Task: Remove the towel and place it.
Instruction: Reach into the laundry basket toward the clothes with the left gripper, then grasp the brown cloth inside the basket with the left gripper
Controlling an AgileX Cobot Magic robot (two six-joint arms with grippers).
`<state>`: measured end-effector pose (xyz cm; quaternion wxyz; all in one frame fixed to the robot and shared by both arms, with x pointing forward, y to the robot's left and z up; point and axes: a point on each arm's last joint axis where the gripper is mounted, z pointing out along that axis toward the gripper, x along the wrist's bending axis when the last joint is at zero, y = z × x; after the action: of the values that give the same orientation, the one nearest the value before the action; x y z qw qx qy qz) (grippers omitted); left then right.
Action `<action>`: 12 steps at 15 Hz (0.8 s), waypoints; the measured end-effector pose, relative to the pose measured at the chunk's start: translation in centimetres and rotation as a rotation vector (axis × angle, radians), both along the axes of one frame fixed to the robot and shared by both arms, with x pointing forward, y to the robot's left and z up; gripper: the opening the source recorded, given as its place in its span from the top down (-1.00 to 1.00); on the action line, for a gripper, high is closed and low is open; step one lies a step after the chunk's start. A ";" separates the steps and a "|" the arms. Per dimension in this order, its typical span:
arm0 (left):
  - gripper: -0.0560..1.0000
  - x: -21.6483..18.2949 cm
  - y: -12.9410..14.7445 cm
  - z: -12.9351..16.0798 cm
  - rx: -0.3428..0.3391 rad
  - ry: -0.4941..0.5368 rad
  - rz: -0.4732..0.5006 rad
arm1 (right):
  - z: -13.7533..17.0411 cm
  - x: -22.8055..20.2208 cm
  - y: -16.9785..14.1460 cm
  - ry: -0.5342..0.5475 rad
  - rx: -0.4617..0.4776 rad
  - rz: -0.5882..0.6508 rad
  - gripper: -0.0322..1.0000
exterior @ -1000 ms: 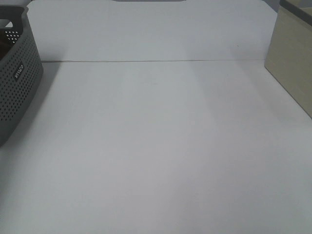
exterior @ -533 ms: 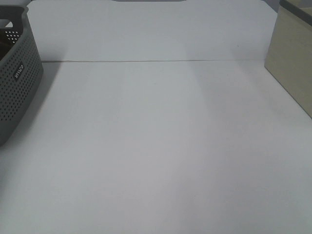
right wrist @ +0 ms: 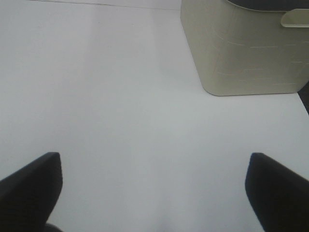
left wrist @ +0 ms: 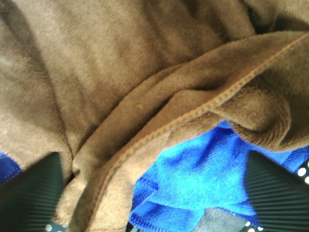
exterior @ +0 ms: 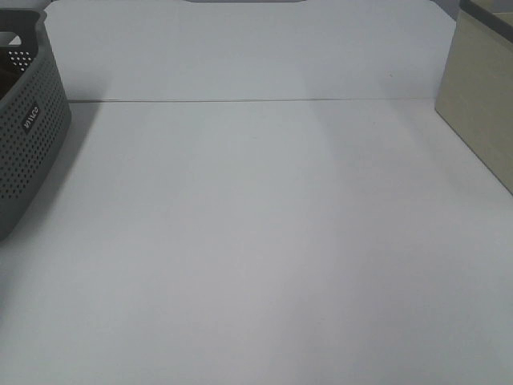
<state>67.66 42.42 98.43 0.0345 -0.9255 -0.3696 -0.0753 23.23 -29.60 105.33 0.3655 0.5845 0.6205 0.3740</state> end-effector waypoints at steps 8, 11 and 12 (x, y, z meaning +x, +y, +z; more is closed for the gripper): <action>-0.06 0.0 -0.1 0.0 -0.032 -0.014 0.074 | 0.0 0.0 0.0 0.000 0.000 0.000 -0.97; 0.11 0.0 0.0 0.0 -0.019 -0.010 0.071 | 0.0 0.0 0.0 0.000 0.000 0.000 -0.97; 0.34 -0.1 0.2 0.0 0.006 -0.004 0.065 | 0.0 0.0 0.0 0.000 0.000 0.000 -0.97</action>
<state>67.60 42.63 98.45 0.0392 -0.9128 -0.3992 -0.0771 23.23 -29.60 105.33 0.3655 0.5845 0.6205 0.3740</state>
